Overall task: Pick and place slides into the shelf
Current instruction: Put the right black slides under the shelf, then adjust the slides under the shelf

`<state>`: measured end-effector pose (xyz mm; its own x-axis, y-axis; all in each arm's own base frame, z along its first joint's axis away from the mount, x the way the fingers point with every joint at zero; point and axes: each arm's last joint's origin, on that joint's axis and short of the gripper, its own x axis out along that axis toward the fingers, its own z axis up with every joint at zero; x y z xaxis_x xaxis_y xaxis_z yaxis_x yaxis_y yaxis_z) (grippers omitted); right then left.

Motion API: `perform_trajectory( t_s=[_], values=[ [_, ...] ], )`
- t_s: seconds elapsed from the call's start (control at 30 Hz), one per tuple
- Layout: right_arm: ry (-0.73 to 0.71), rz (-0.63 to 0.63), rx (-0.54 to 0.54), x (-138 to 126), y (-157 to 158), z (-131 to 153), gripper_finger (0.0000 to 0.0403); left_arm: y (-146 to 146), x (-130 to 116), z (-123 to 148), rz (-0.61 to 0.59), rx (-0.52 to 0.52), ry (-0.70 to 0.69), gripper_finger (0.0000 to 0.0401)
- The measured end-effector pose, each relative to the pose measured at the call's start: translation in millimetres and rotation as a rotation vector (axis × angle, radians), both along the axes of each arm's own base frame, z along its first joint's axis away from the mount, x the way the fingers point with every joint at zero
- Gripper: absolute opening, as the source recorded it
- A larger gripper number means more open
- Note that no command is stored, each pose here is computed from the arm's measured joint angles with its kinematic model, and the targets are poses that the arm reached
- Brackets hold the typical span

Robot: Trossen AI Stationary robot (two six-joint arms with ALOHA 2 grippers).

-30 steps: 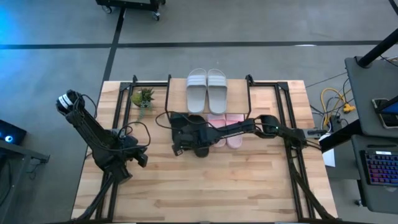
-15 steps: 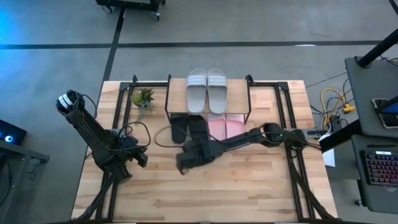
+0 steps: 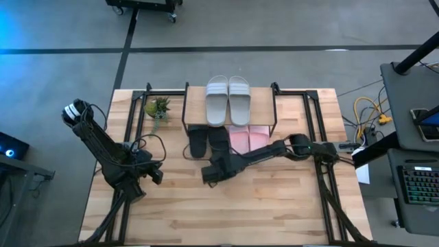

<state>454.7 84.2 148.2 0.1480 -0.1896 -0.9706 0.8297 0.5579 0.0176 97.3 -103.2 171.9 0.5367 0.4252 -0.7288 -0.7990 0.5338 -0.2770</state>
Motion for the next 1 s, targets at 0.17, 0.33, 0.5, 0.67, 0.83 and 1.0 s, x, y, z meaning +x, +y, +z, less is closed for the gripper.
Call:
perform_trajectory(
  t_s=[0.17, 0.33, 0.5, 0.67, 0.83, 1.0],
  values=[
    [-0.097, 0.042, -0.03, 16.4, -34.2, 1.6, 0.0013, 0.0, 0.0, 0.0, 0.0, 0.0, 0.0, 0.0051],
    [-0.121, 0.036, -0.064, 22.1, -64.3, 2.6, 0.0013, -0.1, -0.2, -0.2, -0.001, -0.004, 0.008, 0.0051],
    [-0.121, 0.034, -0.066, 22.2, -71.5, 4.2, 0.0013, -0.1, -0.2, -0.2, -0.001, -0.005, 0.01, 0.0051],
    [-0.175, 0.081, -0.007, 23.6, -34.0, 16.5, 0.0013, -0.1, -0.3, -0.3, -0.001, -0.006, 0.011, 0.0051],
    [-0.235, 0.111, 0.042, 25.0, -1.3, 17.7, 0.0013, -0.1, -0.3, -0.4, -0.001, -0.006, 0.013, 0.0051],
    [-0.281, 0.098, 0.054, 32.5, -4.1, 2.9, 0.0013, -0.1, -0.3, -0.5, 0.0, -0.006, 0.013, 0.0051]
  ],
)
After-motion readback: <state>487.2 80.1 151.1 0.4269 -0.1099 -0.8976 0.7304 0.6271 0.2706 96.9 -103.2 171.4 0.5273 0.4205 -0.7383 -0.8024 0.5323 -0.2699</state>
